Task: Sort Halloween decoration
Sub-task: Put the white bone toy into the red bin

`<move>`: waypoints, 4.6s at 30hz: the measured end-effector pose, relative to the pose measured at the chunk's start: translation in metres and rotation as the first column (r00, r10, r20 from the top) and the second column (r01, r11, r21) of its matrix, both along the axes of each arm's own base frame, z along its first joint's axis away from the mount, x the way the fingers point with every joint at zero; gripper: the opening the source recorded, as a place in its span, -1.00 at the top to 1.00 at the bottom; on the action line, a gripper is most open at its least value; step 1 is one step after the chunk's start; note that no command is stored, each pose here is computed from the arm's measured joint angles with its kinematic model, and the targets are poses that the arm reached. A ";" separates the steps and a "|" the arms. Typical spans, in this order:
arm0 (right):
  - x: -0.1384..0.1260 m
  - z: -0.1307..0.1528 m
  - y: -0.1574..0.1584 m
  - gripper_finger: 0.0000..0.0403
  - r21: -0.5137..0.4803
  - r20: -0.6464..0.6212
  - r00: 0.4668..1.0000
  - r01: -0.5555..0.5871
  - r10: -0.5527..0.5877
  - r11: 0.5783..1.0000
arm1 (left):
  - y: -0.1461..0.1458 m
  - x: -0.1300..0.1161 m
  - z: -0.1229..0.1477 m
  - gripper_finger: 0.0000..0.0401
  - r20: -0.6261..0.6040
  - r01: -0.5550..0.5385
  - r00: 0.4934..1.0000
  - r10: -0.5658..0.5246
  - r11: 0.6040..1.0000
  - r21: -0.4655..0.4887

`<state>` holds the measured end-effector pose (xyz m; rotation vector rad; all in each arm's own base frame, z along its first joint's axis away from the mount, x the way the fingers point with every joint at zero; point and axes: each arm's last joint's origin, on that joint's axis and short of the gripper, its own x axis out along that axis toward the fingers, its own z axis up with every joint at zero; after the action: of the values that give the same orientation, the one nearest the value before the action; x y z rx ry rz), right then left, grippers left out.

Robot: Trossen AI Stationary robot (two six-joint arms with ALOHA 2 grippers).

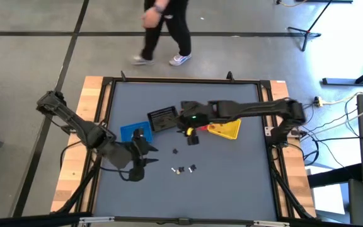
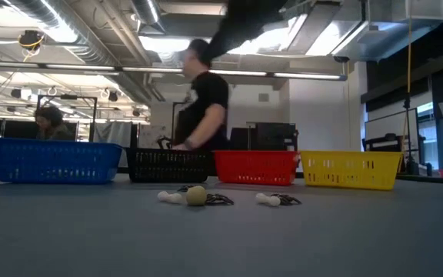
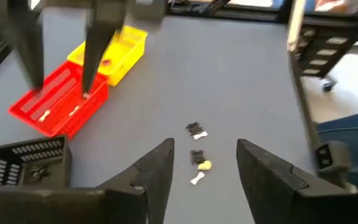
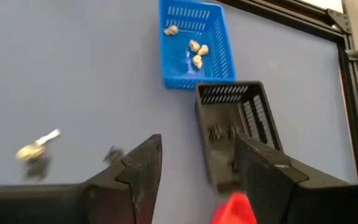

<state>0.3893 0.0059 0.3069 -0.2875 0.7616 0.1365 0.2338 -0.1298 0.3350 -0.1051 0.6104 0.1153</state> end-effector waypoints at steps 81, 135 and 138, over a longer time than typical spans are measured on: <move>-0.138 -0.095 0.060 0.01 0.261 -0.051 0.998 0.060 -0.048 0.964 | -0.004 0.119 -0.201 0.67 -0.525 0.216 0.831 -0.184 0.976 0.000; -0.138 -0.094 0.060 0.01 0.261 -0.050 0.998 0.060 -0.048 0.964 | -0.004 0.119 -0.199 1.00 -0.525 0.222 0.828 -0.198 0.975 -0.018; -0.138 -0.094 0.060 0.01 0.261 -0.050 0.998 0.060 -0.048 0.964 | -0.004 0.118 -0.197 1.00 -0.522 0.223 0.829 -0.201 0.975 -0.021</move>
<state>0.2512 0.0655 0.2126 -0.0117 0.7843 0.1906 0.3517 -0.1340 0.1384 0.0391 1.1626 -0.0655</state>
